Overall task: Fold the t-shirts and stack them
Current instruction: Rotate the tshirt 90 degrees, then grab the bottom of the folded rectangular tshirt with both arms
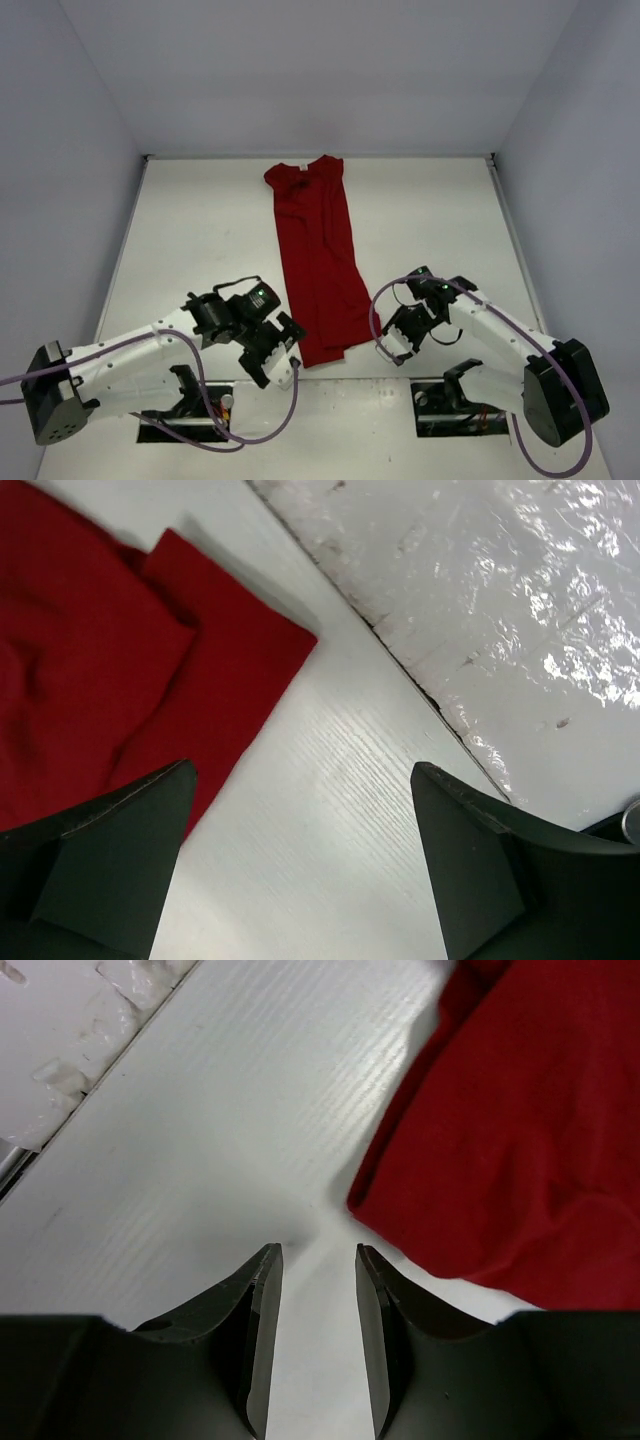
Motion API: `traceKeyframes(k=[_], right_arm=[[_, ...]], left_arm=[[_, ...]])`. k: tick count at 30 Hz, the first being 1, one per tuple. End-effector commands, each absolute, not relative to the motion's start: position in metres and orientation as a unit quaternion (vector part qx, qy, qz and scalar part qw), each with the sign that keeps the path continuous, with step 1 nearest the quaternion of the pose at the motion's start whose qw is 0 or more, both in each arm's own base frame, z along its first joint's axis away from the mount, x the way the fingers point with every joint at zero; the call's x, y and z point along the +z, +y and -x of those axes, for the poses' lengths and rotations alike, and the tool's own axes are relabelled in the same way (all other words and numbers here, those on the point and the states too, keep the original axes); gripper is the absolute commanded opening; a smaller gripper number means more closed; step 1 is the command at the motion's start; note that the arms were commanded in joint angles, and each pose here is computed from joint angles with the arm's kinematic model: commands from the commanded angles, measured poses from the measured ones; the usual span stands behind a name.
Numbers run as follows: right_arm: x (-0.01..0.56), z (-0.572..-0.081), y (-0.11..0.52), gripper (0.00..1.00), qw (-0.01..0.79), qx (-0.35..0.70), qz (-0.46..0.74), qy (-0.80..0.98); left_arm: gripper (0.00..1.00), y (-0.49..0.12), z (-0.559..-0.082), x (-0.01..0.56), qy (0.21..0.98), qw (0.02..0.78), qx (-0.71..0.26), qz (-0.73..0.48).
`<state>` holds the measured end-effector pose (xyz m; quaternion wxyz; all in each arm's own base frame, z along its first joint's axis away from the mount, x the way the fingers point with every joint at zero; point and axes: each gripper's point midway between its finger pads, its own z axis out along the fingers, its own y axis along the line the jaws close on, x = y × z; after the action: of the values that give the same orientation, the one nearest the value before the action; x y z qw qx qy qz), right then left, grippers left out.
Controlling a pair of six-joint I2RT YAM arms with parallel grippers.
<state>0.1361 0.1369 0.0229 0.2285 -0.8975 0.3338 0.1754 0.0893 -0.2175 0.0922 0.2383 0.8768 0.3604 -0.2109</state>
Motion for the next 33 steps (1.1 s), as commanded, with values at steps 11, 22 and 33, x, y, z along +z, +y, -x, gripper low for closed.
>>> traceKeyframes(k=[11, 22, 33], right_arm=[[0.021, -0.141, 0.174, 0.35, 0.298, 0.164, 0.94, 0.021], [0.039, -0.138, 0.183, 0.32, 0.342, 0.14, 0.929, 0.005], [0.053, -0.131, 0.183, 0.34, 0.378, 0.094, 0.921, -0.019]], left_arm=[[0.62, -0.288, -0.11, 0.07, 0.158, 0.265, -0.18, -0.934], [0.56, -0.294, -0.112, 0.064, 0.156, 0.254, -0.186, -0.936], [0.56, -0.297, -0.11, 0.063, 0.151, 0.252, -0.195, -0.936]])
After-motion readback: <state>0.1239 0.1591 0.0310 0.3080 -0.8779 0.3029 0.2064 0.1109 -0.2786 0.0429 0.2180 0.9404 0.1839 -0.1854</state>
